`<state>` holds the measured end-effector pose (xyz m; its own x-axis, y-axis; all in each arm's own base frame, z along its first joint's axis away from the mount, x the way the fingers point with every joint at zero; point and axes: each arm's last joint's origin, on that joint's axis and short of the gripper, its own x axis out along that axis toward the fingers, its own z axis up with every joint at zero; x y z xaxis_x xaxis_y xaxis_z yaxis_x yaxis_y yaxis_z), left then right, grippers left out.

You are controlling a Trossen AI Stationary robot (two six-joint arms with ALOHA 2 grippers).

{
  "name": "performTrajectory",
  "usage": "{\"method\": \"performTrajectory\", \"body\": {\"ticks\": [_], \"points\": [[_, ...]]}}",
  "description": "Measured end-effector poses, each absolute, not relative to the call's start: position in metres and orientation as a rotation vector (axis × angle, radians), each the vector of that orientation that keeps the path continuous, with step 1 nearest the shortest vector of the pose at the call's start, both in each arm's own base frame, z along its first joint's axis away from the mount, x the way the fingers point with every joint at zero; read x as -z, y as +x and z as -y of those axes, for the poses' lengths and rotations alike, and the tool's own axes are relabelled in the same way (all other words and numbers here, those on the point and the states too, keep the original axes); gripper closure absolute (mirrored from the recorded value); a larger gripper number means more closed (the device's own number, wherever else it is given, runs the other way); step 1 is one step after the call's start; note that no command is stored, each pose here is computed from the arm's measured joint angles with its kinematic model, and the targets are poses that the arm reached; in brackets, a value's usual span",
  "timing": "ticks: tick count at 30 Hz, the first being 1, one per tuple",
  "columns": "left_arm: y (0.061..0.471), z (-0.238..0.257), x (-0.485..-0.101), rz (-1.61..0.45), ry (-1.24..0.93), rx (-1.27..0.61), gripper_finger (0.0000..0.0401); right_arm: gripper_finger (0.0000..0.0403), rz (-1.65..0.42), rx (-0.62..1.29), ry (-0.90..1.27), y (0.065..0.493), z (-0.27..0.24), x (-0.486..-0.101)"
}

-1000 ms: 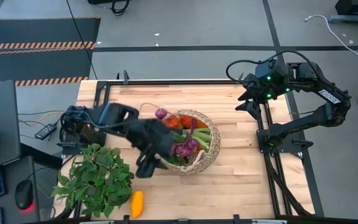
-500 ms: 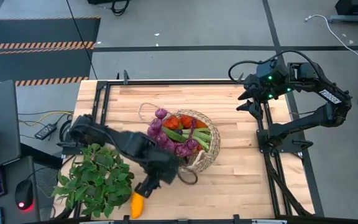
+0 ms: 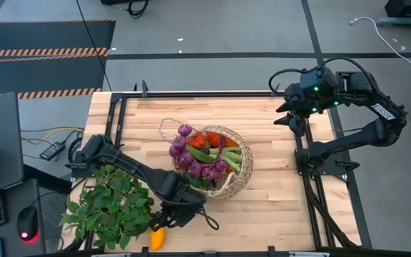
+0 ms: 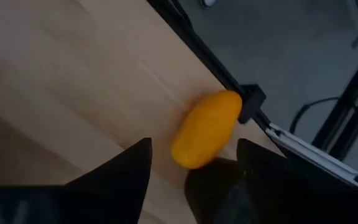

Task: Build produce basket
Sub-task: Put the yellow mango into the brown basket

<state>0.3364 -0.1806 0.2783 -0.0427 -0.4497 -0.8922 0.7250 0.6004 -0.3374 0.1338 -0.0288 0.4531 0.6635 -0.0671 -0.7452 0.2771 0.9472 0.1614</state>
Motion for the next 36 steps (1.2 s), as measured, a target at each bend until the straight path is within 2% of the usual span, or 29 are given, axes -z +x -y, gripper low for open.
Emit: {"method": "performTrajectory", "body": {"ticks": [8, 23, 36], "points": [[0.336, 0.185, -0.261, -1.283, 0.259, 1.0, 0.0136, 0.0165, -0.8, 0.239, 0.33, 0.128, 0.028, -0.455], [0.324, 0.188, -0.211, -1.313, 0.3, 1.036, 0.0135, 0.0165, -0.787, 0.288, 0.478, 0.129, 0.025, -0.455], [0.312, 0.195, -0.191, -1.309, 0.337, 1.118, 0.0135, 0.0165, -0.782, 0.326, 0.488, 0.131, 0.015, -0.455]]}}
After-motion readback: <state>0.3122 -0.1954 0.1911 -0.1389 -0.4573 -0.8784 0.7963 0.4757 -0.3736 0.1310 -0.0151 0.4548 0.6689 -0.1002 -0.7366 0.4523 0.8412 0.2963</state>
